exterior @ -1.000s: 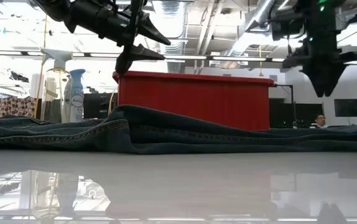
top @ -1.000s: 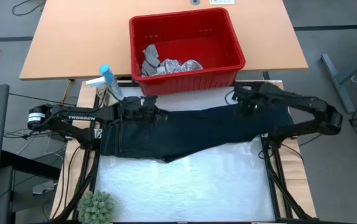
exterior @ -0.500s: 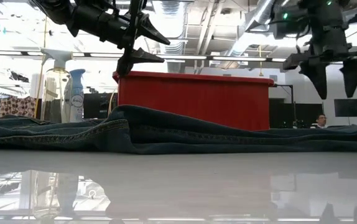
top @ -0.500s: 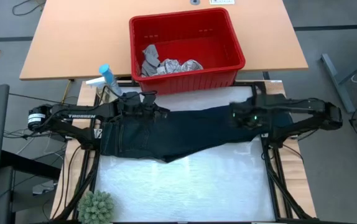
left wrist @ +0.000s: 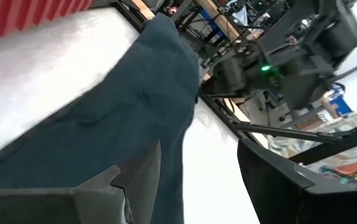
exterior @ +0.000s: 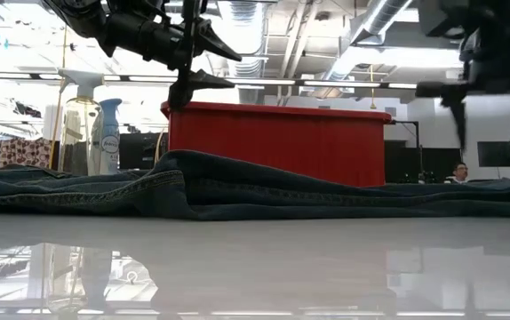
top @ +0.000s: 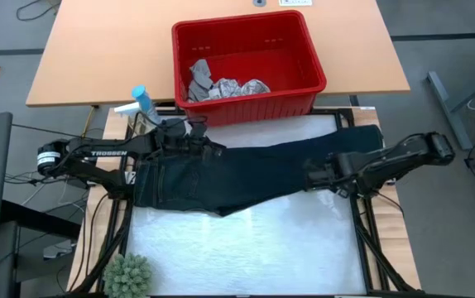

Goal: Fold Laundry from Bin
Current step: Fold the blue jeans

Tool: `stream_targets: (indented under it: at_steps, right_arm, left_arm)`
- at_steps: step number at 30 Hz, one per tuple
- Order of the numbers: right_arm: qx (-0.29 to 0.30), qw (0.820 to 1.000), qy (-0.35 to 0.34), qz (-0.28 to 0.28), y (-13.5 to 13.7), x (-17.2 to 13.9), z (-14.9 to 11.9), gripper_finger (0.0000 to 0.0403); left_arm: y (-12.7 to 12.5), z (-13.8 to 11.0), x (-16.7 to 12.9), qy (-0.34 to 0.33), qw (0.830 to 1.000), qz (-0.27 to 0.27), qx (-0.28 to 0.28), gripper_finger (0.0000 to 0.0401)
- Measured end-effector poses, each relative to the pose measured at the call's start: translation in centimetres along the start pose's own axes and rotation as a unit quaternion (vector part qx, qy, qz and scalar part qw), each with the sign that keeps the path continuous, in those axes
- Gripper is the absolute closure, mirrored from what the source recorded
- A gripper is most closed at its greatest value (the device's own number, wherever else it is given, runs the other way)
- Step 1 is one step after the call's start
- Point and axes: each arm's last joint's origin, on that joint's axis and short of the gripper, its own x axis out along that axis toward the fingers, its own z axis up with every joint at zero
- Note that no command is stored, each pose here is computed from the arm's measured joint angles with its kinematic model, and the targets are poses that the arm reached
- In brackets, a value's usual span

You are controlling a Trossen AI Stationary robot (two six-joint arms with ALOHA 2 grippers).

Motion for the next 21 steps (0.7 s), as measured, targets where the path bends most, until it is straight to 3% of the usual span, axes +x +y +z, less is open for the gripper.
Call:
stream_targets:
  at_steps: [5,12,14,17,21]
  right_arm:
    - [0.035,0.999,0.014,0.033,0.5,1.9,-0.3,0.0143]
    - [-0.005,1.0,-0.001,0.004,-0.9,2.2,-0.2,0.0143]
    - [-0.054,0.998,-0.01,-0.011,-1.4,2.2,-0.5,0.0143]
    - [-0.188,0.982,-0.022,0.015,-1.7,2.0,-0.9,0.0143]
    - [-0.396,0.915,-0.05,0.059,-1.2,1.4,-1.5,0.0143]
  left_arm:
    - [-0.2,0.2,0.0,-0.001,1.0,-0.019,-0.007,0.0198]
    - [-0.3,0.1,0.0,0.014,0.999,-0.038,-0.002,0.0198]
    - [-0.3,0.1,0.0,0.015,0.999,-0.039,-0.002,0.0198]
    - [-0.3,0.1,0.0,0.013,0.999,-0.036,0.003,0.0198]
    - [-0.3,0.2,0.0,0.011,0.999,-0.036,0.03,0.0198]
